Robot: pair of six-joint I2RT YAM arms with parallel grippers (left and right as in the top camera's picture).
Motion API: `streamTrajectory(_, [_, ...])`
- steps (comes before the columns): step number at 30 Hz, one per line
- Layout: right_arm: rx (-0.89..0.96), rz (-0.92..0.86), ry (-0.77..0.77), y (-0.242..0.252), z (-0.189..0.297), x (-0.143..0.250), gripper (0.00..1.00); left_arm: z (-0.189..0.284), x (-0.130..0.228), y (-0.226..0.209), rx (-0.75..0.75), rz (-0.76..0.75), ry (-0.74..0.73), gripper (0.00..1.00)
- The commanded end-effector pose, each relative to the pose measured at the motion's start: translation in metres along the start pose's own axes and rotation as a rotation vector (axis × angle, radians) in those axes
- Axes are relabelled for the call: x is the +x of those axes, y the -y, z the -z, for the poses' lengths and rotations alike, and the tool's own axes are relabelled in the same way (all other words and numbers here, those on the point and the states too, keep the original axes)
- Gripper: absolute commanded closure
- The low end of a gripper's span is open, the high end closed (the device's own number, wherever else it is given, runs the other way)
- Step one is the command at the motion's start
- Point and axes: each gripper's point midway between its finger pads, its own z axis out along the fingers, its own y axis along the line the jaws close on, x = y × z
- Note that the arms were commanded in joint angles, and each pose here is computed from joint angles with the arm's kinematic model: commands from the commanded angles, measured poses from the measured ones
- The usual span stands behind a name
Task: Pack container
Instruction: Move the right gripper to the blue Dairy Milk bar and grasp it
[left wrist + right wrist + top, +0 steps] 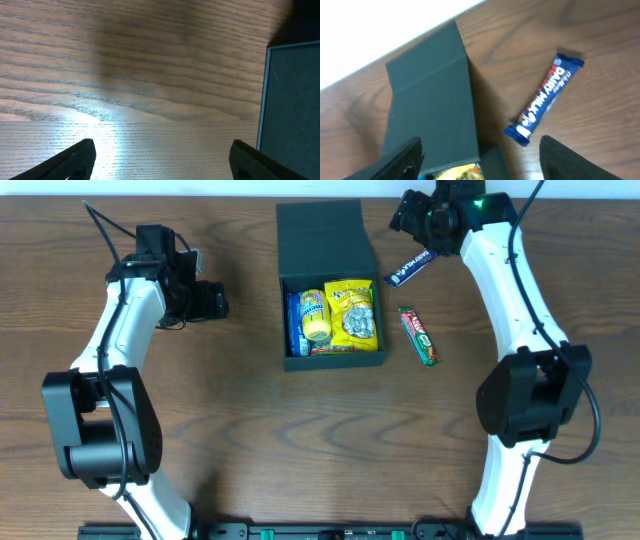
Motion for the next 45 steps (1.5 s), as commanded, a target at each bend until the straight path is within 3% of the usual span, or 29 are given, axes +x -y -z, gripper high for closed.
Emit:
streamTrajectory(1, [0.008, -0.022, 0.010, 0.000, -0.008, 0.001, 0.01, 0.013, -0.010, 0.003, 0.006, -0.001, 0.038, 0.14])
streamTrajectory(5, [0.062, -0.139, 0.041, 0.011, -0.016, -0.003, 0.01, 0.013, -0.010, 0.003, 0.006, 0.001, 0.038, 0.13])
streamTrajectory(13, [0.179, -0.331, -0.052, 0.043, -0.049, 0.027, 0.03, 0.013, -0.010, 0.003, 0.006, 0.001, 0.038, 0.13])
streamTrajectory(23, [0.278, -0.373, -0.142, 0.064, -0.074, 0.028, 0.06, 0.013, -0.010, 0.003, 0.006, 0.001, 0.037, 0.13])
streamTrajectory(37, [0.315, -0.396, -0.247, 0.080, -0.115, 0.059, 0.14, 0.013, -0.004, 0.003, 0.004, 0.007, 0.013, 0.13])
streamTrajectory(45, [0.338, -0.397, -0.270, 0.086, -0.120, 0.067, 0.27, 0.013, -0.004, 0.003, 0.004, 0.007, 0.013, 0.13])
